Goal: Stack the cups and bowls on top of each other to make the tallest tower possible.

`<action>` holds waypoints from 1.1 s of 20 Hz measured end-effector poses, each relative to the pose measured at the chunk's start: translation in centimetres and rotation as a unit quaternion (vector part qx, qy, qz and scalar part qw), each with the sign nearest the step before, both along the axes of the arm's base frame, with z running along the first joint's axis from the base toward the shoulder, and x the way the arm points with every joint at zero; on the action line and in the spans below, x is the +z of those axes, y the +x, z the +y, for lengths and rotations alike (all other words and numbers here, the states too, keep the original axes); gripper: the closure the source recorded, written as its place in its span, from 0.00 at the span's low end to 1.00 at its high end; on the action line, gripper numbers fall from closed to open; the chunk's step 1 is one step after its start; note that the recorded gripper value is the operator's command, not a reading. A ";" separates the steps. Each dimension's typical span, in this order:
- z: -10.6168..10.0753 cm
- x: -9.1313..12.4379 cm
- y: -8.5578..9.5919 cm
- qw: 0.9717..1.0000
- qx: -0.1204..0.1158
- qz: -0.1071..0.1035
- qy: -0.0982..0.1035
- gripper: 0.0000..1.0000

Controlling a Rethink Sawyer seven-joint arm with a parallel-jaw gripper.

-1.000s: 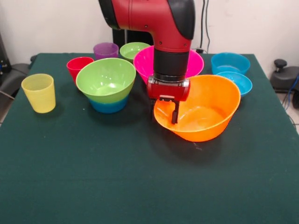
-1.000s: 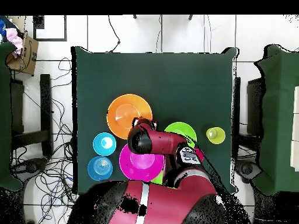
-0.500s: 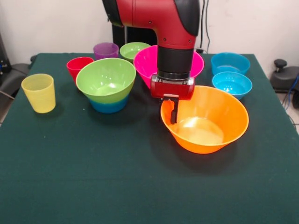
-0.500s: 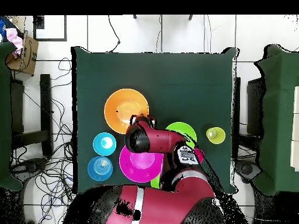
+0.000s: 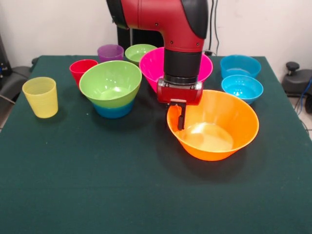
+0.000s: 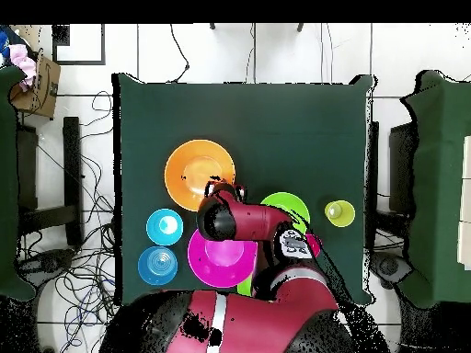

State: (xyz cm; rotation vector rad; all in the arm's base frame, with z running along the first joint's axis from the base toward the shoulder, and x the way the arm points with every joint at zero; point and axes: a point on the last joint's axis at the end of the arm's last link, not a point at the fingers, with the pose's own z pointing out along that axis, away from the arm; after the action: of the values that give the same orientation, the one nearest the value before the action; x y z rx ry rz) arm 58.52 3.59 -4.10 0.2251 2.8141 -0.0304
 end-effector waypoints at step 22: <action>-3.4 15.2 -2.5 0.999 -0.033 0.029 -0.016 1.00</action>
State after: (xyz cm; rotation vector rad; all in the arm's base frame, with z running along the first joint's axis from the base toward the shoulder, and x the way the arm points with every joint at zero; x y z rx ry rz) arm 56.05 0.20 11.09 0.3149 2.8611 -0.0986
